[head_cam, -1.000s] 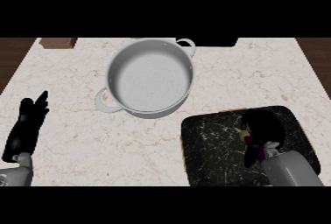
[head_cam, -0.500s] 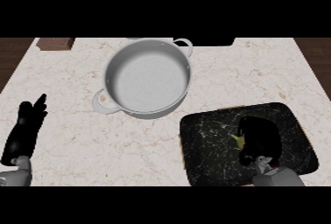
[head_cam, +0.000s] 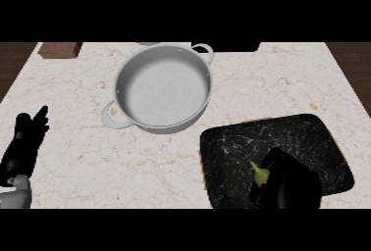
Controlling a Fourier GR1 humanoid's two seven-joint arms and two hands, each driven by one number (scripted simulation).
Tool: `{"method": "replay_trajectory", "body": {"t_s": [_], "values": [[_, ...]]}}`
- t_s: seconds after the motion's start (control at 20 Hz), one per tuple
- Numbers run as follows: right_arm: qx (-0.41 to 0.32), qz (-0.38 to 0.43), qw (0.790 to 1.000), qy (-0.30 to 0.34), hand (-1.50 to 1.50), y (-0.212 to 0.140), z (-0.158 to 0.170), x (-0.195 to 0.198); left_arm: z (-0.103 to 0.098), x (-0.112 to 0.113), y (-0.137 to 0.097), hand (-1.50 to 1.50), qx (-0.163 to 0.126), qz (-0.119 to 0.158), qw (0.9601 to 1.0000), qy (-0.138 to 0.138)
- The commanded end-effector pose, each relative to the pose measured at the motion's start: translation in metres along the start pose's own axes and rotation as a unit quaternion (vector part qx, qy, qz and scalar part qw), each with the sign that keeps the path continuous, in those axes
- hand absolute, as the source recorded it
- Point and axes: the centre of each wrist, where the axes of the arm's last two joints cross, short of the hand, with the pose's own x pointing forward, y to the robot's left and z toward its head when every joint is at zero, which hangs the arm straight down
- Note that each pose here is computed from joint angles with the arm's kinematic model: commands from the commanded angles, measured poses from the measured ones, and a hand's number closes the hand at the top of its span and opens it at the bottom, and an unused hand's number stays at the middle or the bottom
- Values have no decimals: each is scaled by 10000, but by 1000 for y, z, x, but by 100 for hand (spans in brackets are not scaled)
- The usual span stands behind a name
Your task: Pick the eggplant from the tray and place it in the pot
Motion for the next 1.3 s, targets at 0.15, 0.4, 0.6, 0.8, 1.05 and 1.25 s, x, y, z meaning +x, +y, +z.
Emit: {"method": "replay_trajectory", "body": {"t_s": [0.15, 0.4, 0.6, 0.8, 1.05, 1.25], "values": [[-1688, -1384, 9754, -309, 150, -63, 54, 30, -1, 10, -12, 0, -114, -35, 9999, -55], [-2575, -1445, 9531, -660, 150, -95, 77, 49, -4, 0, -11, 0, -153, 22, 9998, -106], [-2682, -1304, 9505, -876, 150, -112, 72, 69, 1, 8, -11, 0, -316, -46, 9992, -220], [-2354, -1364, 9571, -997, 150, -118, 53, 91, -5, 7, -21, 0, -170, -146, 9996, -199], [-2027, -1392, 9654, -867, 150, -134, 20, 120, -8, 23, -10, 0, -300, -178, 9991, -225], [-1739, -1546, 9706, -616, 150, -137, -5, 143, -12, 25, -27, 0, -314, -86, 9989, -343]]}}
